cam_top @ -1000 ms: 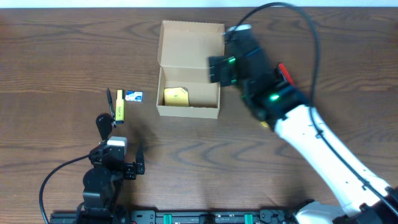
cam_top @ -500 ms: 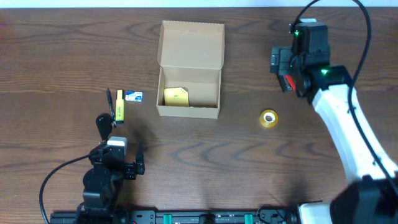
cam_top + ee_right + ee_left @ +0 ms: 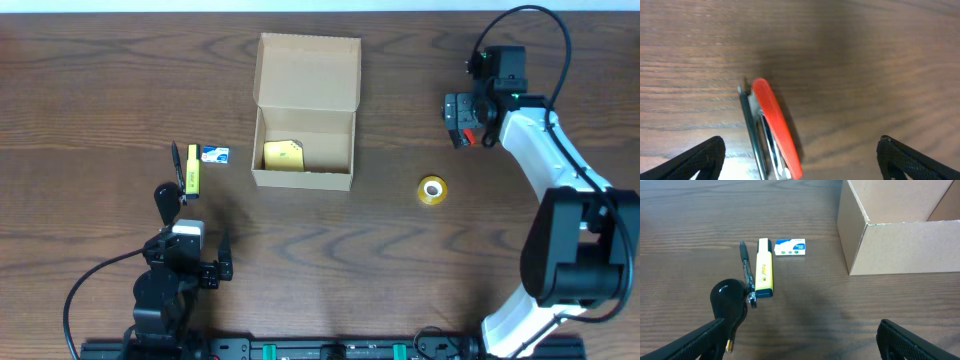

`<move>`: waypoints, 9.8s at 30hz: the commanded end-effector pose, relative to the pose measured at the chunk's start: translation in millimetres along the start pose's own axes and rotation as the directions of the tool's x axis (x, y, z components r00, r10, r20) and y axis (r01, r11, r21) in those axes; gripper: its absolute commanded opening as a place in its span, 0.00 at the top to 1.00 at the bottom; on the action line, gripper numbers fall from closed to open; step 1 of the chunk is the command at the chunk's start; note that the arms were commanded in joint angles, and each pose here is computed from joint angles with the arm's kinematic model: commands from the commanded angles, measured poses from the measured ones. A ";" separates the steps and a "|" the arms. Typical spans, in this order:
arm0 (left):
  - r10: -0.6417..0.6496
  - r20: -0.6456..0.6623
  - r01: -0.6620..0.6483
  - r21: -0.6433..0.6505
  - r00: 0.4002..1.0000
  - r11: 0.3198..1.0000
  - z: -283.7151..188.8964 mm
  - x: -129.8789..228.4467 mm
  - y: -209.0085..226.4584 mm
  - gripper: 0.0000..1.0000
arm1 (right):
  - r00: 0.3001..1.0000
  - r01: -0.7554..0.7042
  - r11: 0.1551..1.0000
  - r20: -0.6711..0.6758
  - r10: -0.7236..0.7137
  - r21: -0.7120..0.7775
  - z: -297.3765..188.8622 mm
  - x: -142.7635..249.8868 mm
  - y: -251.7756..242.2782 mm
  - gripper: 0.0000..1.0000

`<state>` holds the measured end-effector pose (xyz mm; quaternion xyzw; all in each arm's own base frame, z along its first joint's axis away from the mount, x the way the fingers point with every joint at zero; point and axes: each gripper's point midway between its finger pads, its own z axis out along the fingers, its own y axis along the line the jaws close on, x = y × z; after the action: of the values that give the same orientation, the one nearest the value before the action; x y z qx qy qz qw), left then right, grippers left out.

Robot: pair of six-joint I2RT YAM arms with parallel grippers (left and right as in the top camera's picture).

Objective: Pack container
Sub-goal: 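Lower the right gripper onto the red stapler and grasp it, then carry the stapler into the box and lower it beside the notepad, then release the stapler and move the right gripper toward the tape roll, then lower the right gripper onto the yellow tape roll and grasp it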

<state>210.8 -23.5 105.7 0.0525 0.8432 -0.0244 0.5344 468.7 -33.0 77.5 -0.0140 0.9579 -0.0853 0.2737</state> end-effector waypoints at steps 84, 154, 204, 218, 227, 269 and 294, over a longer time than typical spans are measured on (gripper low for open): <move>0.002 -0.009 -0.002 -0.021 1.000 1.000 2.3 5.3 3.8 0.05 | 0.535 0.812 0.557 0.602 -0.592 -0.175 -160.7 -59.2 280.8 0.99; 0.002 -0.009 -0.003 -0.021 1.000 1.000 2.3 5.3 3.8 0.05 | 0.417 0.909 0.332 0.592 -0.689 -0.254 -57.7 13.9 367.1 0.54; 0.002 -0.009 -0.002 -0.021 1.000 1.000 2.3 5.3 3.8 0.05 | 0.993 -0.092 0.961 -0.101 0.067 -0.260 -135.8 28.3 220.6 0.37; 0.002 -0.009 -0.002 -0.021 1.000 1.000 2.3 5.3 3.8 0.05 | 0.975 -0.069 0.982 -0.222 0.029 -0.176 -89.4 57.9 217.8 0.38; 0.002 -0.009 -0.002 -0.021 1.000 1.000 2.3 5.3 3.8 0.05 | 0.970 -0.021 0.990 -0.243 -0.015 -0.143 -85.9 62.3 200.6 0.38; 0.002 -0.009 -0.002 -0.021 1.000 1.000 2.3 5.3 3.8 0.05 | 0.994 -0.033 0.977 0.099 0.055 -0.211 -193.6 -17.8 142.6 0.33; 0.002 -0.009 -0.002 -0.021 1.000 1.000 2.3 5.3 3.8 0.05 | 0.987 -0.149 0.986 -0.076 0.143 -0.074 -148.1 5.8 65.0 0.28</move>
<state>210.9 -23.5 105.8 0.0525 0.8431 -0.0244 0.5346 383.0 67.7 198.2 0.0409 0.9648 -0.0149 0.2595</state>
